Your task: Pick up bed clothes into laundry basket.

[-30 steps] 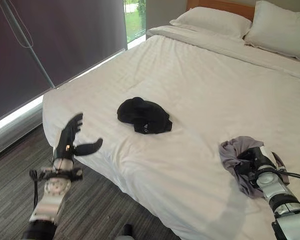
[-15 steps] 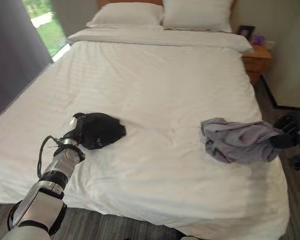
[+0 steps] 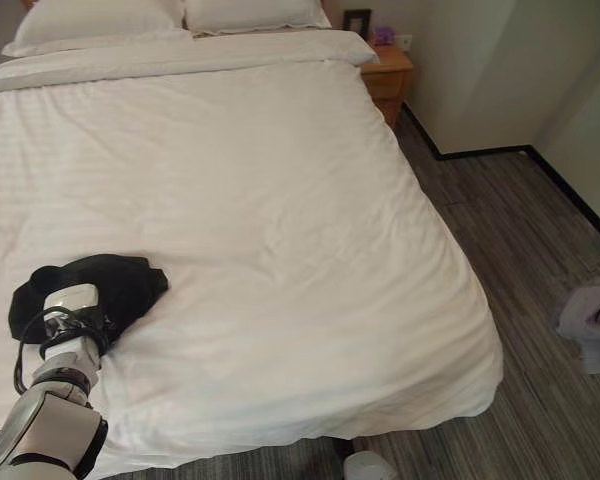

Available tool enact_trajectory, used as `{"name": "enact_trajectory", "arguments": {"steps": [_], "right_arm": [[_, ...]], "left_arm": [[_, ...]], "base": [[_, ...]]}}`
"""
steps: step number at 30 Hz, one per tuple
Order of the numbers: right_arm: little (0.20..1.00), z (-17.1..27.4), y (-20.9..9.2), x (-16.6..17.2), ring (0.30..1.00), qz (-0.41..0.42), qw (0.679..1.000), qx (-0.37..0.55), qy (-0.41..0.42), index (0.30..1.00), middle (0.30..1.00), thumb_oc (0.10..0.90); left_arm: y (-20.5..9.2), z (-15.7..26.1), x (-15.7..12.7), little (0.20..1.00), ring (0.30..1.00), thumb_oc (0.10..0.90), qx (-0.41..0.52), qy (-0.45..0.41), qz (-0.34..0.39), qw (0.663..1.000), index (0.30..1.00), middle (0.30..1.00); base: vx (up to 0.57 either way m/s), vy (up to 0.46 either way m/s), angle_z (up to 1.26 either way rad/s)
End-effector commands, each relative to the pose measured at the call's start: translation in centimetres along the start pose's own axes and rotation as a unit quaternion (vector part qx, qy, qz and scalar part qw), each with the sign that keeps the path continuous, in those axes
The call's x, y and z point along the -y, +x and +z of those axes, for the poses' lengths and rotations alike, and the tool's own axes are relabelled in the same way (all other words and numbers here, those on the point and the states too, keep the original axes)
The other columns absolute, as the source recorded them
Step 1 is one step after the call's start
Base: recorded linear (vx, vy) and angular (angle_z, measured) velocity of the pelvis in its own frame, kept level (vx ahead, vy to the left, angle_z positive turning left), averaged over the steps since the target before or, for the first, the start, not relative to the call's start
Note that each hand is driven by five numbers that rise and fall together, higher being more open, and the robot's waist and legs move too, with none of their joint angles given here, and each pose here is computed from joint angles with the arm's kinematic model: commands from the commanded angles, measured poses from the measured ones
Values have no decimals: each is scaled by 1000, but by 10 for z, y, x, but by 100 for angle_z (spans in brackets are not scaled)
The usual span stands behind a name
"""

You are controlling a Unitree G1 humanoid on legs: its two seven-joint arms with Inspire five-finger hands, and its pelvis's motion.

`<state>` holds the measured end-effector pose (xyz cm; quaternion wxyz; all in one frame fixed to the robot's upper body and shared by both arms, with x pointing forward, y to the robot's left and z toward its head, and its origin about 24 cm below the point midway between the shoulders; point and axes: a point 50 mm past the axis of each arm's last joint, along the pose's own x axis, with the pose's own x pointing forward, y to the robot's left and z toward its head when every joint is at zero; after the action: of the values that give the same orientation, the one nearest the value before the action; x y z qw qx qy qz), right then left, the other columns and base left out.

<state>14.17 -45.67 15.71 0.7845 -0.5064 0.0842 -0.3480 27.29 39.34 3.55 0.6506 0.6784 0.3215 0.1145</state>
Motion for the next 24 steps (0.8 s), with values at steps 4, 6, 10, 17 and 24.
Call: {"name": "enact_trajectory", "arguments": {"steps": [4, 6, 10, 17, 24], "right_arm": [[300, 35, 24, 46, 300, -150, 985, 68, 53, 300, 300, 400], [300, 37, 26, 42, 300, -140, 986, 71, 58, 300, 300, 400], [300, 39, 27, 40, 300, -135, 986, 73, 60, 300, 300, 400], [300, 40, 27, 31, 300, -123, 988, 73, 58, 300, 300, 400], [300, 28, 23, 17, 300, -116, 991, 45, 48, 300, 300, 400]], "left_arm": [[11, 4, -61, 900, 900, 800, 9, 3, 84, 996, 900, 900], [11, 8, -59, 300, 300, 400, 16, 8, 80, 997, 300, 300], [11, 9, -51, 300, 300, 400, 14, 6, 65, 998, 300, 300], [11, 34, -69, 300, 300, 400, 59, -89, 110, 988, 300, 300], [-16, 101, -155, 300, 300, 400, 225, -175, 284, 916, 300, 300]], "base": [[0, 0, 0], [26, 34, 2], [5, 11, 1], [20, 35, 9], [0, 32, 19]]}}
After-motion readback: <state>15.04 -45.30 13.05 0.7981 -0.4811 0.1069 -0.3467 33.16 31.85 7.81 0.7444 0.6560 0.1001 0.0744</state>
